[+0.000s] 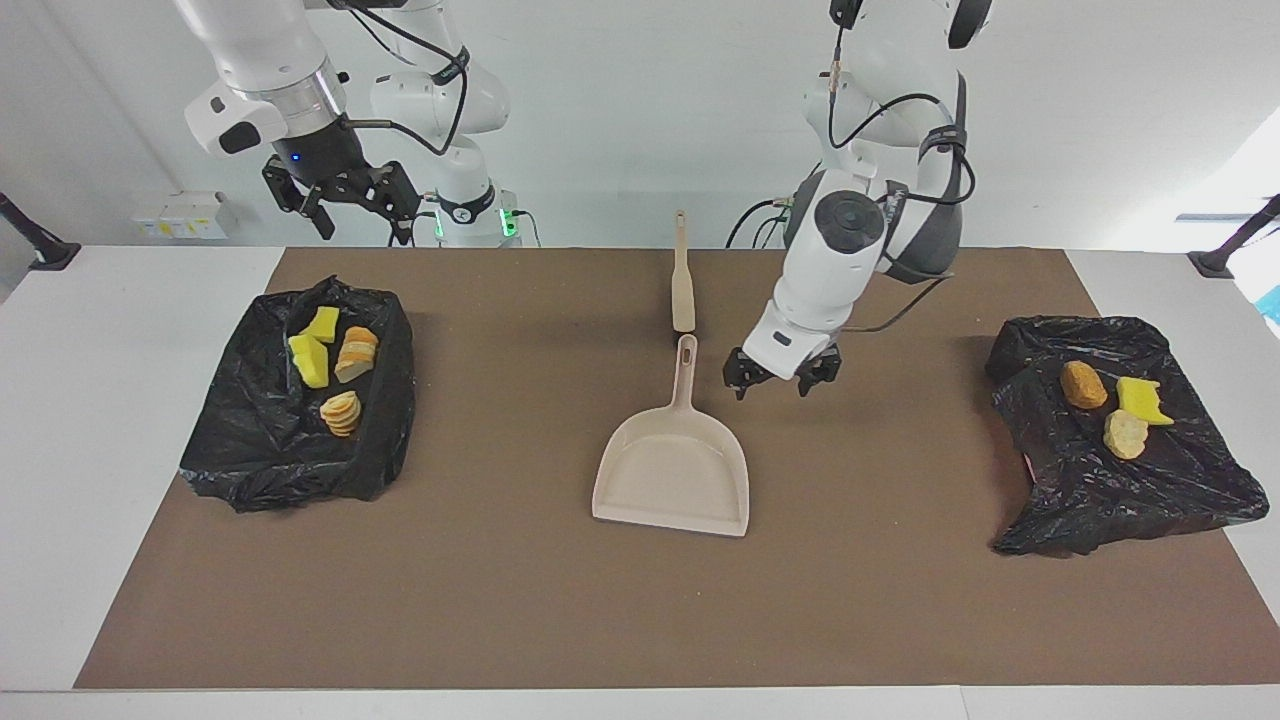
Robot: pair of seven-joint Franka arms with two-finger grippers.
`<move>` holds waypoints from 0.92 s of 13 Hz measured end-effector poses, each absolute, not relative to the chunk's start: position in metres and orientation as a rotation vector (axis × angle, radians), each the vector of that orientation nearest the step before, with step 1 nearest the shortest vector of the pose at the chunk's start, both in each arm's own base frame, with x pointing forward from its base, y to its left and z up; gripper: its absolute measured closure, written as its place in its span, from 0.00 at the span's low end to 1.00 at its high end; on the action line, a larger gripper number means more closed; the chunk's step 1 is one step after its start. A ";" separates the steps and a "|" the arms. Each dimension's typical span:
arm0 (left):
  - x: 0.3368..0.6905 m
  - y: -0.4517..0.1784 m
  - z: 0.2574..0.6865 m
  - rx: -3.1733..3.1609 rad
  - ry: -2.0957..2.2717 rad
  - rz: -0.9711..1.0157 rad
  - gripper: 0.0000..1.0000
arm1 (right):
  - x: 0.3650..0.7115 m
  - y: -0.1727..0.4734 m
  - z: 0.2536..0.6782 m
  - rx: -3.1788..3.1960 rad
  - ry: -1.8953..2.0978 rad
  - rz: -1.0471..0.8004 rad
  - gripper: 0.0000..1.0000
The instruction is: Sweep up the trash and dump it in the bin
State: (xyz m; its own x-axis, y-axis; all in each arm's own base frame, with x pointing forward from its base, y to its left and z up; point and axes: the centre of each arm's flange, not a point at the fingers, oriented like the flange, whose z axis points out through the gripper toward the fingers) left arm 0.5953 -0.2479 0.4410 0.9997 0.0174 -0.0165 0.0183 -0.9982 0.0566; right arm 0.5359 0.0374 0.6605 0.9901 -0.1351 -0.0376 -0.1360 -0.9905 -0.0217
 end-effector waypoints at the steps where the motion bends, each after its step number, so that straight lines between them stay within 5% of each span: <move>1: 0.603 -0.223 0.450 3.083 0.018 -0.017 0.00 | 0.536 0.037 0.661 -3.109 0.213 0.054 0.00; 12: 0.593 -0.039 0.555 3.081 -0.088 -0.029 0.00 | 0.535 0.043 0.661 -3.136 0.047 0.049 0.00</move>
